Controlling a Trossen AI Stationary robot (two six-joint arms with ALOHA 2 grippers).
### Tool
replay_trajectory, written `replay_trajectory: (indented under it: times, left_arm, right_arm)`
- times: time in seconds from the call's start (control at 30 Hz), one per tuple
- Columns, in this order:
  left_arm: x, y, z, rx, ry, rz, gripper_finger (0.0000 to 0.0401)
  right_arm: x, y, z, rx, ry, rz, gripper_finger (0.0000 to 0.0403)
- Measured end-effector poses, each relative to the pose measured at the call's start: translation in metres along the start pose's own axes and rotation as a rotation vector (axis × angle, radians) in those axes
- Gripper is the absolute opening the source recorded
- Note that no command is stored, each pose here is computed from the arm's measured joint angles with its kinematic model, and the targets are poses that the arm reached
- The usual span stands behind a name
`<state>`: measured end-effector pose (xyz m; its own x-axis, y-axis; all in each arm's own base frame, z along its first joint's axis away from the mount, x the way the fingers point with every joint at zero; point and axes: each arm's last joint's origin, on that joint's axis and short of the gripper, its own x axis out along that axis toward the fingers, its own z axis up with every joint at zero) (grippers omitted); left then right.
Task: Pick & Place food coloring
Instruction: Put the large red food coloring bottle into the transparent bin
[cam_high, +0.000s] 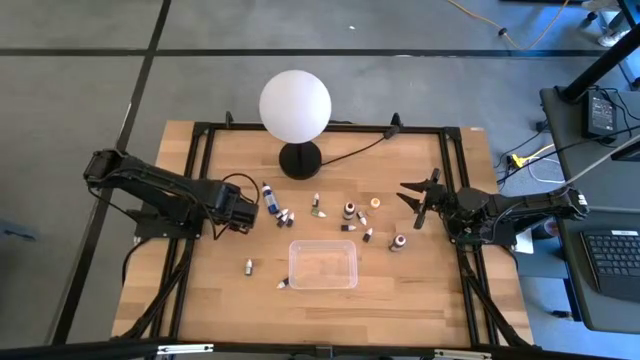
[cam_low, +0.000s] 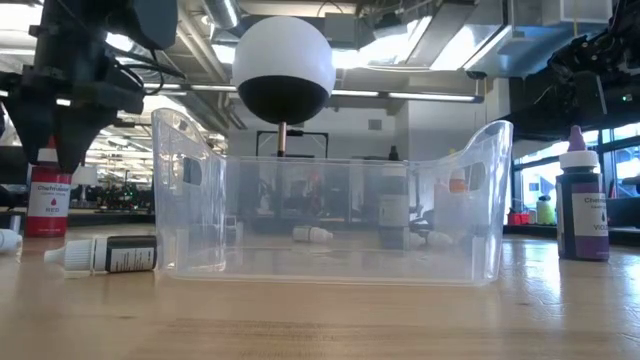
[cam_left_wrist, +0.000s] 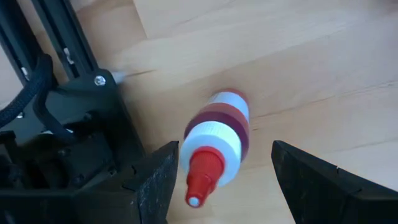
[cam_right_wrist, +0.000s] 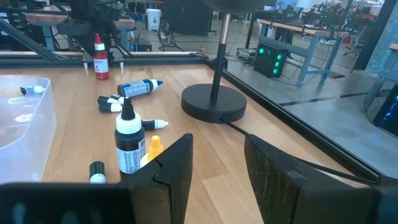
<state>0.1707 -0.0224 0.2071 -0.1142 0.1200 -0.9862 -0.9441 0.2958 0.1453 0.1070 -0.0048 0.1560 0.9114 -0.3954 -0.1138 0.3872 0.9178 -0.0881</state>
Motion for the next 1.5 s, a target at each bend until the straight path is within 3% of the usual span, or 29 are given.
replay_trajectory:
  times: [0.3,0.93,1.23,1.5]
  left_arm:
    - [0.0,0.0,0.0,0.024,-0.007,0.0,0.0239]
    - [-0.002,0.001,0.001,0.015,-0.036,-0.002,0.0147]
    - [-0.003,0.001,0.001,0.051,-0.039,-0.005,0.0123]
    - [-0.031,-0.008,0.006,0.144,-0.097,-0.129,0.0121]
  right_arm:
    - [0.0,0.0,0.0,-0.002,0.0,0.0,0.0149]
    - [0.0,0.0,0.0,-0.003,0.0,0.0,0.0149]
    - [0.0,0.0,0.0,-0.003,0.0,0.0,0.0149]
    - [0.0,0.0,0.0,-0.004,0.0,0.0,0.0149]
